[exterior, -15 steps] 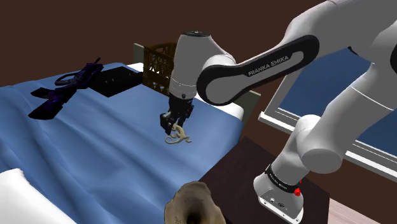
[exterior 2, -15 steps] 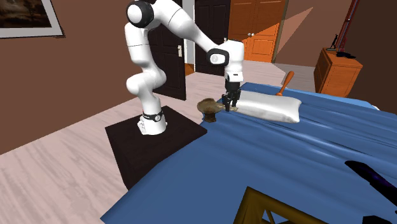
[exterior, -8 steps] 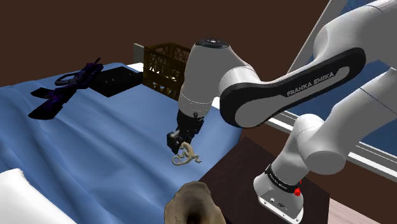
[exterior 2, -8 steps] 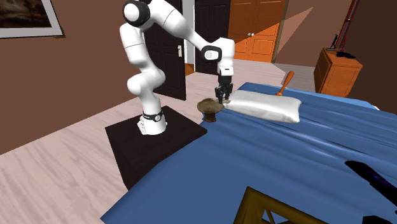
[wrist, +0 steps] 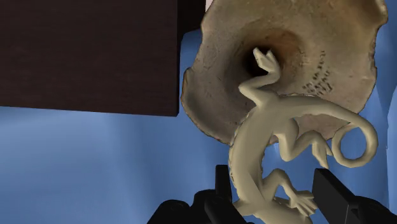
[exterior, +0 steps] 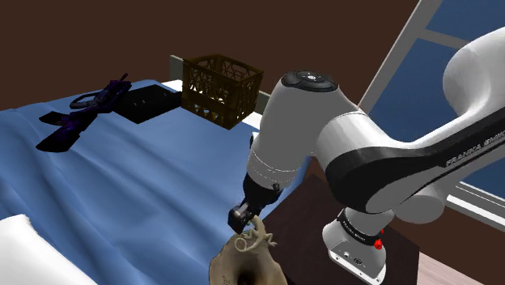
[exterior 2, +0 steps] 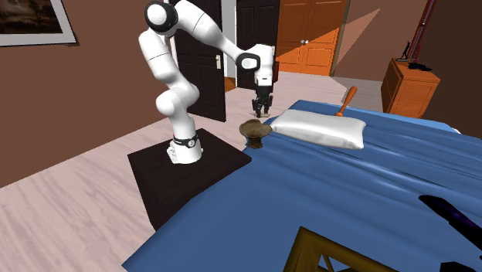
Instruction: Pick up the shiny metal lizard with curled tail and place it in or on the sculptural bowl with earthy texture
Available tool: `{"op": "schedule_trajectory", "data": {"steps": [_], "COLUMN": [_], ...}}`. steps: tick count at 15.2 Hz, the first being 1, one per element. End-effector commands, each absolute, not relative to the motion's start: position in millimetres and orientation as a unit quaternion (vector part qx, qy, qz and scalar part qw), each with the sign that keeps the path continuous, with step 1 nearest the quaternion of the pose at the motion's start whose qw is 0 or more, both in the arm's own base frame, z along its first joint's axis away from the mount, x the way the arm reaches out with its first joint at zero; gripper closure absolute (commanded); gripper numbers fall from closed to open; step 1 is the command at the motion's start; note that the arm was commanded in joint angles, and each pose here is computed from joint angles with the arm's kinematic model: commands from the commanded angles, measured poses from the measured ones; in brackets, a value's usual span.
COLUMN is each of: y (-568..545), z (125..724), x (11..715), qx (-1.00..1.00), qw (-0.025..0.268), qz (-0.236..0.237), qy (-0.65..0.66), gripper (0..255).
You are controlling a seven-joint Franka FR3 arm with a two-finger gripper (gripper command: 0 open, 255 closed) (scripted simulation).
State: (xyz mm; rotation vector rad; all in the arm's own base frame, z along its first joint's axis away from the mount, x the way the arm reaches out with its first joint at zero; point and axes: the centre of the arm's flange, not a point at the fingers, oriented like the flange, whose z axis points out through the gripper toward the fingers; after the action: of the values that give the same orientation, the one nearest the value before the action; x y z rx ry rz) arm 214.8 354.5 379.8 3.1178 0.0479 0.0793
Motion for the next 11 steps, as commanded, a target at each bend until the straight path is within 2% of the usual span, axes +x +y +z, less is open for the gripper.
{"op": "schedule_trajectory", "data": {"steps": [1,3,11], "y": [364.8,377.5,377.5], "z": [382.8,383.9,341.6], "x": [190.8,162.5,162.5], "qx": [1.0,1.0,1.0], "qw": [0.011,0.011,0.011], "qz": [0.025,0.025,0.025], "qy": [0.015,0.015,0.015], "gripper": [255,255,255]}}
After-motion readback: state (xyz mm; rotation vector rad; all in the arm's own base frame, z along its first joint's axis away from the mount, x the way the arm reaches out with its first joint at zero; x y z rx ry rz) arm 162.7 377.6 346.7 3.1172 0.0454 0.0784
